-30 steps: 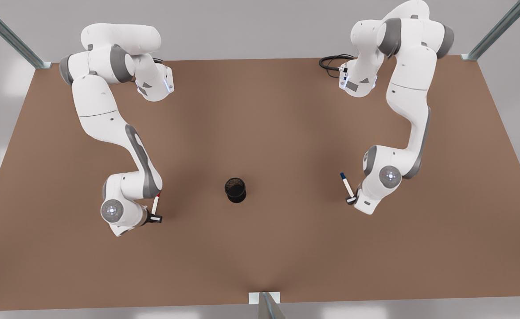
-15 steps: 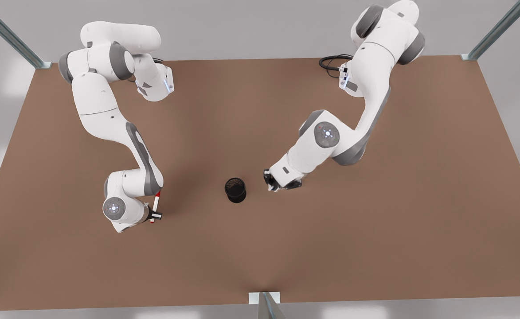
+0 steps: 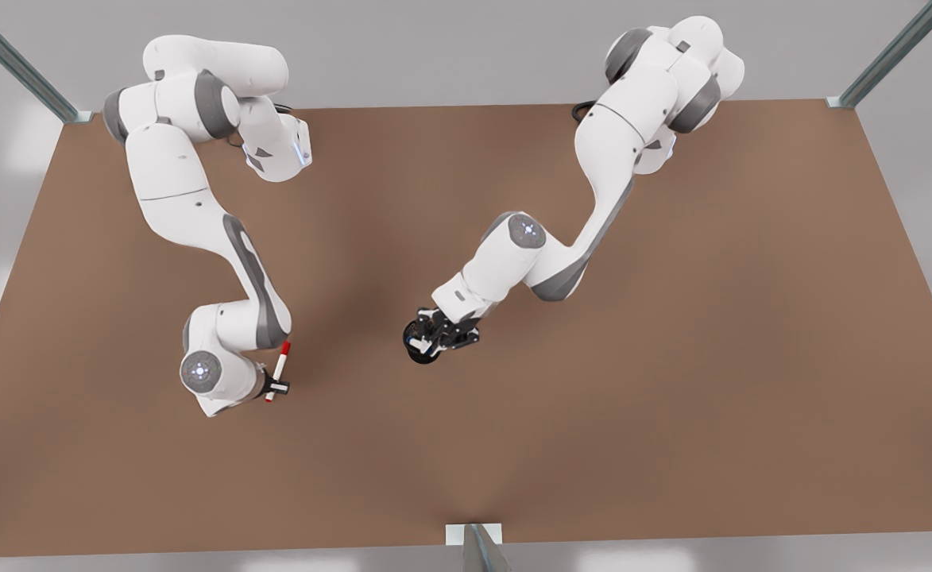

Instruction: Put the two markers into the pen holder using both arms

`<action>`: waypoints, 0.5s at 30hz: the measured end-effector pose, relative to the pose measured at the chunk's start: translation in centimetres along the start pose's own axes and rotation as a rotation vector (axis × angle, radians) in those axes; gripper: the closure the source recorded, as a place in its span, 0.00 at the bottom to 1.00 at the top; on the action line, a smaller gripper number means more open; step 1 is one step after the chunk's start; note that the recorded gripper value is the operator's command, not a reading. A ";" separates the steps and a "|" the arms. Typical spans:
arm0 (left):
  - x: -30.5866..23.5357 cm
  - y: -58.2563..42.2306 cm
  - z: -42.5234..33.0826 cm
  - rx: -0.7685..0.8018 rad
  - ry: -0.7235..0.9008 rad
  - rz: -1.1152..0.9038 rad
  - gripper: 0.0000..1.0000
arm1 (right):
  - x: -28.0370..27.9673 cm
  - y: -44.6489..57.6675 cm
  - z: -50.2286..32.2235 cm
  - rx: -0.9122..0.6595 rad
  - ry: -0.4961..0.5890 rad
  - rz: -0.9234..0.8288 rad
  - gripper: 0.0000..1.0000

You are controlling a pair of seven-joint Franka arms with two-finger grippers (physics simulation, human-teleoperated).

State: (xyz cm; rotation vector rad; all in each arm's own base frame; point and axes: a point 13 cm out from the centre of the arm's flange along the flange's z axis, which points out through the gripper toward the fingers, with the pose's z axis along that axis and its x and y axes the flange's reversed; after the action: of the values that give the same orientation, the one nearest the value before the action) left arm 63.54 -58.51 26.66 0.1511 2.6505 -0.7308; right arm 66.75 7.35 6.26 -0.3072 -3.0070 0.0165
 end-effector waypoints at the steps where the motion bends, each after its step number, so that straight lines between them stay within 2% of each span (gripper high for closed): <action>1: 0.2 0.3 0.3 -0.002 0.000 -0.005 0.79 | -0.2 0.3 -1.3 -0.005 -0.014 -0.003 0.71; 12: 2.1 3.0 1.5 -0.031 0.013 -0.025 0.79 | 0.8 10.0 -19.5 -0.127 -0.229 -0.131 0.70; 13: 2.4 2.9 1.6 -0.031 0.016 -0.023 0.70 | 1.2 10.9 -20.8 -0.137 -0.247 -0.143 0.70; 15: 3.1 3.0 2.0 -0.040 0.023 -0.004 0.14 | 1.7 12.2 -22.8 -0.155 -0.278 -0.162 0.70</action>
State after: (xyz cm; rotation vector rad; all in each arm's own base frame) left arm 61.98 -56.93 22.42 0.1438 2.6858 -0.6812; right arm 70.23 19.63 28.82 -0.0779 -3.3073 -0.2064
